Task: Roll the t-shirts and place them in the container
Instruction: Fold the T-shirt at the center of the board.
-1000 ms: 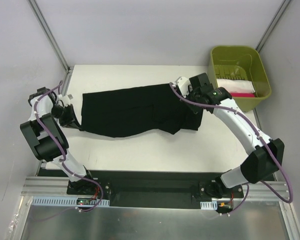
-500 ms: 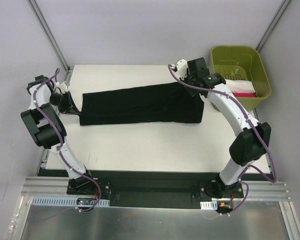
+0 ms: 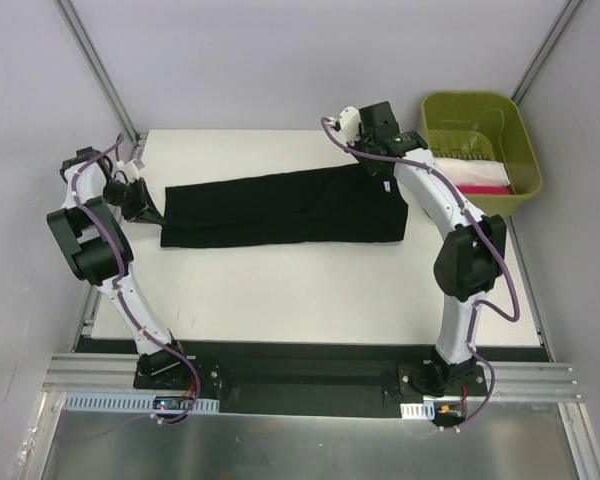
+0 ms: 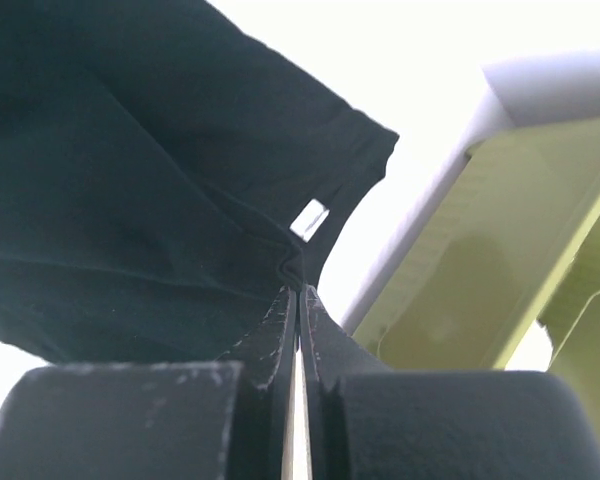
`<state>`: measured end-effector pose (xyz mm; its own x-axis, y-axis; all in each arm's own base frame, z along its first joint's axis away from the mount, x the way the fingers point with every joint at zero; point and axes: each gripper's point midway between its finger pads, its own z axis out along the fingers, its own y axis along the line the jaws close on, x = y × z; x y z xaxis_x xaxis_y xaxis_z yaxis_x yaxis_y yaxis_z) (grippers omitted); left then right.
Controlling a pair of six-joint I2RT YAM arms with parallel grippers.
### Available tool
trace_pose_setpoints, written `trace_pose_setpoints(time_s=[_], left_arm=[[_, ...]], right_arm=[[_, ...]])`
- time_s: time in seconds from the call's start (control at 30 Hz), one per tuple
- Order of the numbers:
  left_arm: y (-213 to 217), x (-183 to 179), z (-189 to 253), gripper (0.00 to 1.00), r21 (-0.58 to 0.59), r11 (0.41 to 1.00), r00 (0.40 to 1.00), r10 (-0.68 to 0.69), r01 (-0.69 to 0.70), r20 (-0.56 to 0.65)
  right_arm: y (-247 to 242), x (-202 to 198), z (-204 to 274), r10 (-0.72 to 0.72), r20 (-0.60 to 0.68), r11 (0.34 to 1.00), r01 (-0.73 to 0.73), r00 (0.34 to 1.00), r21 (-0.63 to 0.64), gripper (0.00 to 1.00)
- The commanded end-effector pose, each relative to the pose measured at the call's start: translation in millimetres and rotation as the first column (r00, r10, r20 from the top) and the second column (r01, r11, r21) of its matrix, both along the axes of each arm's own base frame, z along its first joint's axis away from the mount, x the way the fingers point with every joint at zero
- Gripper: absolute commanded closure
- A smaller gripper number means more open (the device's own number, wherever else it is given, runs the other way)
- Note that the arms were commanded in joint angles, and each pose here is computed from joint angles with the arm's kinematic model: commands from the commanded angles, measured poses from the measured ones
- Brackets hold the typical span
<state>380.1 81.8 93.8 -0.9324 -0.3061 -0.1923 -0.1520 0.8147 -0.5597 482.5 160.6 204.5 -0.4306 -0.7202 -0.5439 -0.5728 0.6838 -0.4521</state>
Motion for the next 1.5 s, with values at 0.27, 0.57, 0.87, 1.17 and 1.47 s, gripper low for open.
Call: trace_pose_setpoints(time_s=[0.27, 0.57, 0.87, 1.17, 1.47], left_arm=[[3.6, 10.0, 0.5, 1.0, 0.006, 1.0, 1.0, -0.001, 0.001, -0.005], [2.3, 23.6, -12.9, 0.99, 0.045, 0.999, 0.999, -0.021, 0.022, -0.024], [-2.8, 47.1, -17.3, 1.0, 0.13, 0.989, 0.997, -0.073, 0.072, -0.002], [3.9, 44.7, -20.2, 1.0, 0.182, 0.981, 0.997, -0.068, 0.071, -0.021], [9.1, 32.0, -8.9, 1.0, 0.236, 0.97, 0.999, -0.045, 0.05, -0.029]], right_arm=[[12.8, 60.6, 35.4, 0.032, 0.183, 0.999, -0.028, 0.983, -0.025, 0.99], [20.1, 83.0, 20.7, 0.076, 0.196, 0.995, -0.062, 0.978, -0.075, 0.99], [15.4, 95.8, 2.5, 0.071, 0.196, 0.992, -0.049, 0.978, -0.112, 0.99], [15.4, 105.9, -4.1, 0.05, 0.21, 0.993, -0.026, 0.976, -0.114, 0.99], [17.6, 109.7, 6.5, 0.034, 0.248, 0.995, -0.011, 0.968, -0.095, 0.99]])
